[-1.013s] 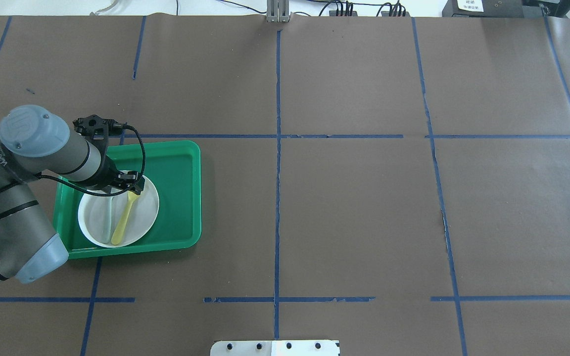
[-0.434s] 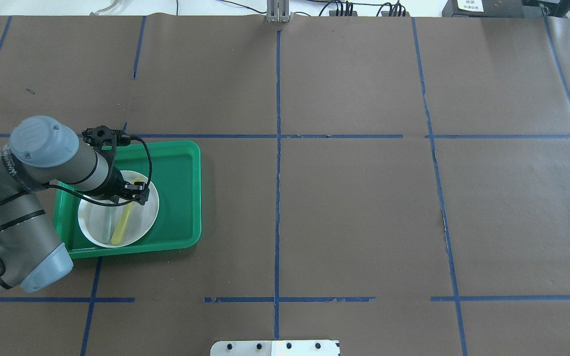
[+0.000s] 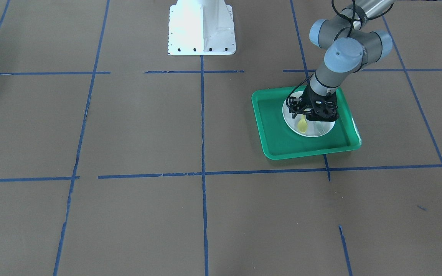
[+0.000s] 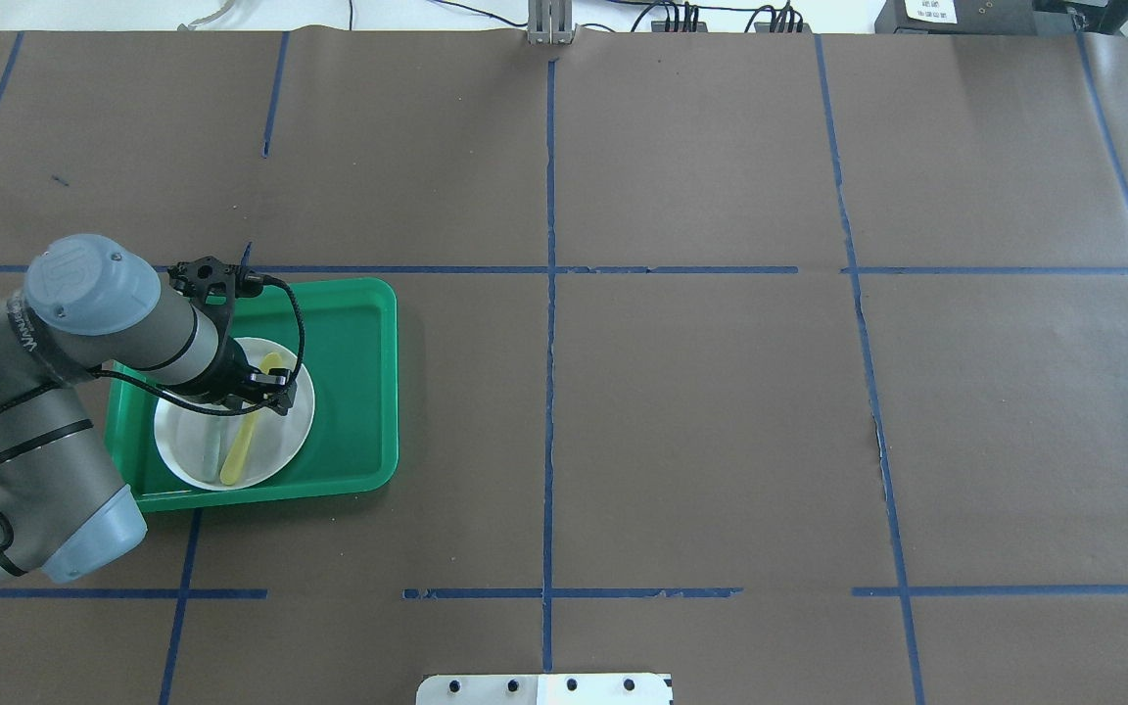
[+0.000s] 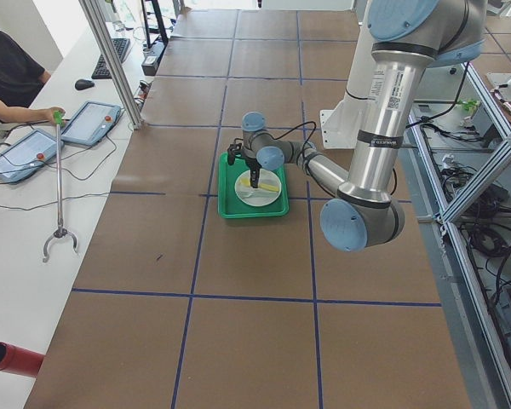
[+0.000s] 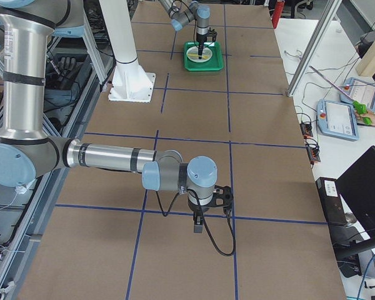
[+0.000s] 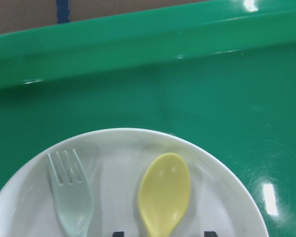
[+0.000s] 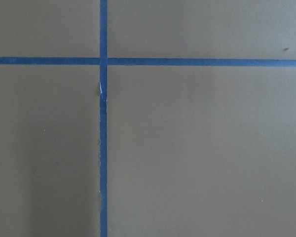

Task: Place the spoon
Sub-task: 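Lower the left gripper and close it on the yellow spoon's handle, then lift the spoon off the plate and lower it onto the tray beside the plate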

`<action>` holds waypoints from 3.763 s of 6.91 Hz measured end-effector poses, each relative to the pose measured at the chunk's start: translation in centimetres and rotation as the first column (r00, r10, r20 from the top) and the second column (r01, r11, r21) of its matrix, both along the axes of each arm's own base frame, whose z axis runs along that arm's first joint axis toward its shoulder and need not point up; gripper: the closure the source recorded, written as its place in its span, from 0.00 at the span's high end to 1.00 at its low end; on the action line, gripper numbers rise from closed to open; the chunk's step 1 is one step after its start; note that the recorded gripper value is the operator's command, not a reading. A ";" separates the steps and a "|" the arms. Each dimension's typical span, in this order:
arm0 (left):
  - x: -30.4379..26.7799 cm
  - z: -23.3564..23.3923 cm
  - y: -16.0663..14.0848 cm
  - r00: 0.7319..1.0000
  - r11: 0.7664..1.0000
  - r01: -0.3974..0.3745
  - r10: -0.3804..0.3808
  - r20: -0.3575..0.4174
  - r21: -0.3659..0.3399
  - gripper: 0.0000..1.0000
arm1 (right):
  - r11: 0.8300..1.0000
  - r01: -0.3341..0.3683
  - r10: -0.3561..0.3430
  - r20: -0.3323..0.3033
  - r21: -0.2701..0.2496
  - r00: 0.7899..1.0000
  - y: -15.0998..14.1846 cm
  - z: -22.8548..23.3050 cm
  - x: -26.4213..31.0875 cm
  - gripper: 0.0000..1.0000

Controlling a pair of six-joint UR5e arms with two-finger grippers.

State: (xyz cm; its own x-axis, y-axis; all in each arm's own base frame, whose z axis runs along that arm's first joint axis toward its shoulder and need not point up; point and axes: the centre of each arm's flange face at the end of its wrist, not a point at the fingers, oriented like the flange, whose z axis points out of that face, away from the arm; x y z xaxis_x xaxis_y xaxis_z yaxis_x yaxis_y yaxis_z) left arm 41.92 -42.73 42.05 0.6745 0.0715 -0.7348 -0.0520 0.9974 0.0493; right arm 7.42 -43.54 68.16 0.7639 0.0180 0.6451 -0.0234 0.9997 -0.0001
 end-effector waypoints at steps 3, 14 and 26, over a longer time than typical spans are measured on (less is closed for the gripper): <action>0.1 0.2 0.0 1.000 1.000 -0.005 0.005 0.002 -0.003 0.24 | 1.000 0.000 0.000 0.000 0.000 1.000 0.0 0.0 0.0 1.00; -5.3 -9.5 -1.2 1.000 1.000 0.000 0.000 0.013 -0.016 0.00 | 1.000 0.000 0.000 0.000 0.000 1.000 0.0 0.0 0.0 1.00; 4.6 -7.1 -4.4 0.998 0.995 0.040 -0.045 -0.045 -0.093 0.50 | 1.000 0.000 0.000 0.000 0.000 1.000 0.0 0.0 0.0 1.00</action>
